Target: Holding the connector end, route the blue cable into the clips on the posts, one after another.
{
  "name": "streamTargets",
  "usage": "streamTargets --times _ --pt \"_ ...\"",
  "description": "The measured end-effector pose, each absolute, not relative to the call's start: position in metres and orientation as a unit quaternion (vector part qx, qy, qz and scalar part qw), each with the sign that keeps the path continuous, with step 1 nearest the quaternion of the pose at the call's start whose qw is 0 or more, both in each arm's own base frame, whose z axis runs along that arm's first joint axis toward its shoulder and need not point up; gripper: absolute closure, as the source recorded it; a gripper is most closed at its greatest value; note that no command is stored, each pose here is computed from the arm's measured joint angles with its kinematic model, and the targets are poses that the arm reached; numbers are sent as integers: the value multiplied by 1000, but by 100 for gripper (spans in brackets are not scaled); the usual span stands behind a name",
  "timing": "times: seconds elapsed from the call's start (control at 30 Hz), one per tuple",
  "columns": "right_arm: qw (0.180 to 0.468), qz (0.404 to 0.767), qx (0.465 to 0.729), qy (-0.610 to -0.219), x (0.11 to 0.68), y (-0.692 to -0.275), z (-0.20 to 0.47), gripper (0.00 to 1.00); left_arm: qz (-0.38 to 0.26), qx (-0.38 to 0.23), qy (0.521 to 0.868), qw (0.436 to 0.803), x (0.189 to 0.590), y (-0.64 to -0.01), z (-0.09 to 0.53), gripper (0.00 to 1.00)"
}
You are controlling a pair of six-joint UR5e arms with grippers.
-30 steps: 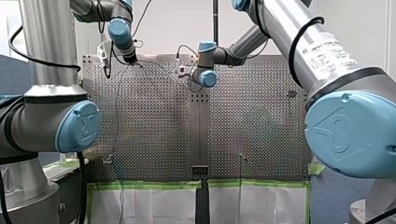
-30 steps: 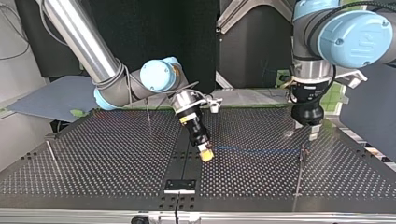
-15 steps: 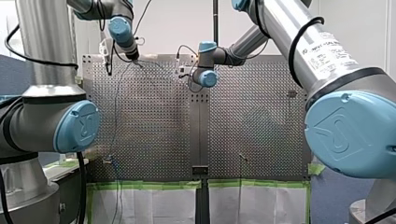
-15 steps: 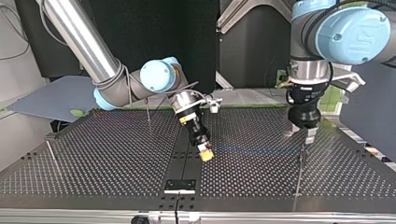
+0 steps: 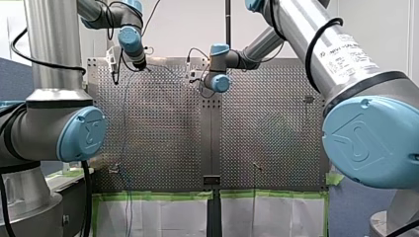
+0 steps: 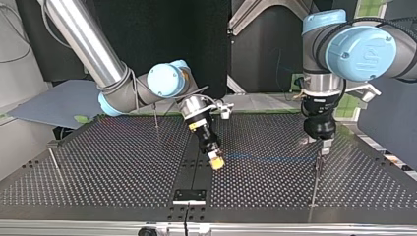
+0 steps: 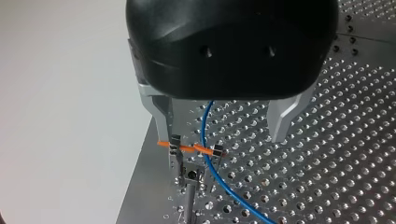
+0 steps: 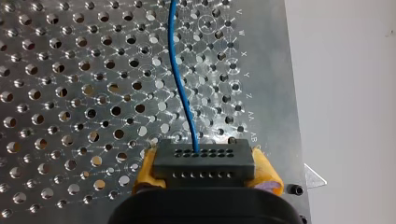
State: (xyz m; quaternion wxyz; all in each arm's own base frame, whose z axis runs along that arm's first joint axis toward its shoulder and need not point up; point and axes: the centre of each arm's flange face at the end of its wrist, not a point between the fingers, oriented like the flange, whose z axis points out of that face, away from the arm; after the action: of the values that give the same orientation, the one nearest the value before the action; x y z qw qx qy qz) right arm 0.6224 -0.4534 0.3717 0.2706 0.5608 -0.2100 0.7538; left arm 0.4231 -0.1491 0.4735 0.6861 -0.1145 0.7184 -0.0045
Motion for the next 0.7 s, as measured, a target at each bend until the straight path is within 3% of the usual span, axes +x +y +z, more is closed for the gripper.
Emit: streamTargets --times 0.7 --pt "271 754 561 -211 622 -455 371 100 17 -119 707 697 428 -142 476 0"
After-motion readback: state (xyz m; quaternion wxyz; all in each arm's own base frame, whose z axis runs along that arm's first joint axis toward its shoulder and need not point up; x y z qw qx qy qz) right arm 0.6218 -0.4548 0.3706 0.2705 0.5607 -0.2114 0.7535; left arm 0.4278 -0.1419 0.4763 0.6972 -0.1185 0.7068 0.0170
